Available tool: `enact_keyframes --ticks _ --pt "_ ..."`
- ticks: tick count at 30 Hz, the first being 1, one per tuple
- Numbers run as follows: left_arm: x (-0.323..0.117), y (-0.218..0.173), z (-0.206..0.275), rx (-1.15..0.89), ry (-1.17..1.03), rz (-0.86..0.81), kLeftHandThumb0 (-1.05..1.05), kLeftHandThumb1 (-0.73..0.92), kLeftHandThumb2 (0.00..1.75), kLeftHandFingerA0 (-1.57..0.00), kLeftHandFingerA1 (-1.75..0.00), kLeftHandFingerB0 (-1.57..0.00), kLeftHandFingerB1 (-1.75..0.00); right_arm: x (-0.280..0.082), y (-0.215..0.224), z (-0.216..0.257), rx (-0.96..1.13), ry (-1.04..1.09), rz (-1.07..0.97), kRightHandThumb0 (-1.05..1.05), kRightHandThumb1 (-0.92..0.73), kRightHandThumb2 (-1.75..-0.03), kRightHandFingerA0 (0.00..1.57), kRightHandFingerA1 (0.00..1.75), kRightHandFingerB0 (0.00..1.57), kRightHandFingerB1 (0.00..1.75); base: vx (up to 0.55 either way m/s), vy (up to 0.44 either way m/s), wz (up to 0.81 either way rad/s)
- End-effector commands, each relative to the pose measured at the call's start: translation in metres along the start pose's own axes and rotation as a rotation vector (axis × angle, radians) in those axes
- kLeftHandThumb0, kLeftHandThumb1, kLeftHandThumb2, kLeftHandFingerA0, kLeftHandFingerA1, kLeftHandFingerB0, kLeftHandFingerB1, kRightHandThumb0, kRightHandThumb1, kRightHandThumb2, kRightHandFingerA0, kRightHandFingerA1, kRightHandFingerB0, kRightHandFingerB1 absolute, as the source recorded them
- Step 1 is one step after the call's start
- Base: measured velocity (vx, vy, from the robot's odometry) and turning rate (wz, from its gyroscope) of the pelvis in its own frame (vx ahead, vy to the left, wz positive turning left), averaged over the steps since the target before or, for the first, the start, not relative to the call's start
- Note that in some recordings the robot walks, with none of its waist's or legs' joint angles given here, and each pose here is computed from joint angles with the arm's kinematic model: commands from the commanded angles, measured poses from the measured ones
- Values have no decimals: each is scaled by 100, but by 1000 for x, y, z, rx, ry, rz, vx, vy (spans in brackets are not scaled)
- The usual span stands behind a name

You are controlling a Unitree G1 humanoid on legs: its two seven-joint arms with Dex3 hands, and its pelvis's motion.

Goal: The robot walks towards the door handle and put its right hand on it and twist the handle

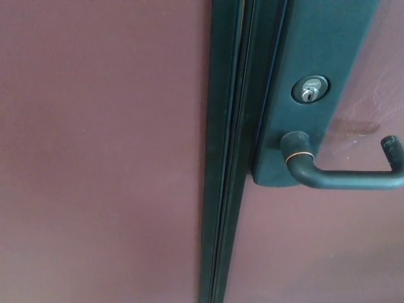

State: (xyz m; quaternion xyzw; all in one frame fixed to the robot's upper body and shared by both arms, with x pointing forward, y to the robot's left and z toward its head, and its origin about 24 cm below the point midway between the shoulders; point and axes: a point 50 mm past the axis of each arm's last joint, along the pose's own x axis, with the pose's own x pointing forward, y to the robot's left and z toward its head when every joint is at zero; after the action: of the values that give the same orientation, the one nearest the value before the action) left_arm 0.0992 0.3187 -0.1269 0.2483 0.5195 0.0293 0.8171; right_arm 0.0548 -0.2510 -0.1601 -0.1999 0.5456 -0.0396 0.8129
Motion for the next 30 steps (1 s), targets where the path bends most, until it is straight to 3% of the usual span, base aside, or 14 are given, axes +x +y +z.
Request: enact_keyframes --ticks 1,10,19,23,25,28,29,30 --pt "-1 5 -2 18 2 2 -32 61 59 -74 -48 -55 -42 -3 -27 7 128 -131 -59 -28 -53 -65 73 53 53 45 0 0 0" --pt "-1 7 -3 9 8 4 -31 62 58 -73 -48 -56 -42 -63 -95 -4 264 -428 -241 -19 -58 -57 70 47 57 41 0 0 0" --pt "-2 7 -6 11 18 10 -32 61 59 -74 -49 -55 -42 -150 -171 30 314 -754 -378 -22 -55 -56 59 46 52 41 -10 -18 0" --pt "-2 7 -6 13 18 9 -32 61 59 -74 -49 -55 -42 -167 -178 37 305 -818 -408 -22 -54 -56 59 46 52 41 0 0 0" --pt "-3 7 -9 17 24 7 -32 61 59 -74 -49 -55 -42 -201 -191 49 279 -949 -480 -25 -53 -55 58 47 52 42 0 0 0" --pt "-3 7 -9 17 24 7 -32 61 59 -74 -49 -55 -42 -203 -190 50 284 -945 -476 -25 -53 -55 58 47 52 42 0 0 0" --pt "-3 7 -10 18 29 9 -32 61 59 -74 -49 -55 -42 -229 -200 60 268 -1088 -526 -28 -50 -54 59 48 54 43 0 0 0" --pt "-3 7 -10 18 30 9 -32 61 59 -74 -49 -55 -42 -233 -200 61 267 -1103 -530 -28 -50 -54 59 48 54 43 0 0 0"
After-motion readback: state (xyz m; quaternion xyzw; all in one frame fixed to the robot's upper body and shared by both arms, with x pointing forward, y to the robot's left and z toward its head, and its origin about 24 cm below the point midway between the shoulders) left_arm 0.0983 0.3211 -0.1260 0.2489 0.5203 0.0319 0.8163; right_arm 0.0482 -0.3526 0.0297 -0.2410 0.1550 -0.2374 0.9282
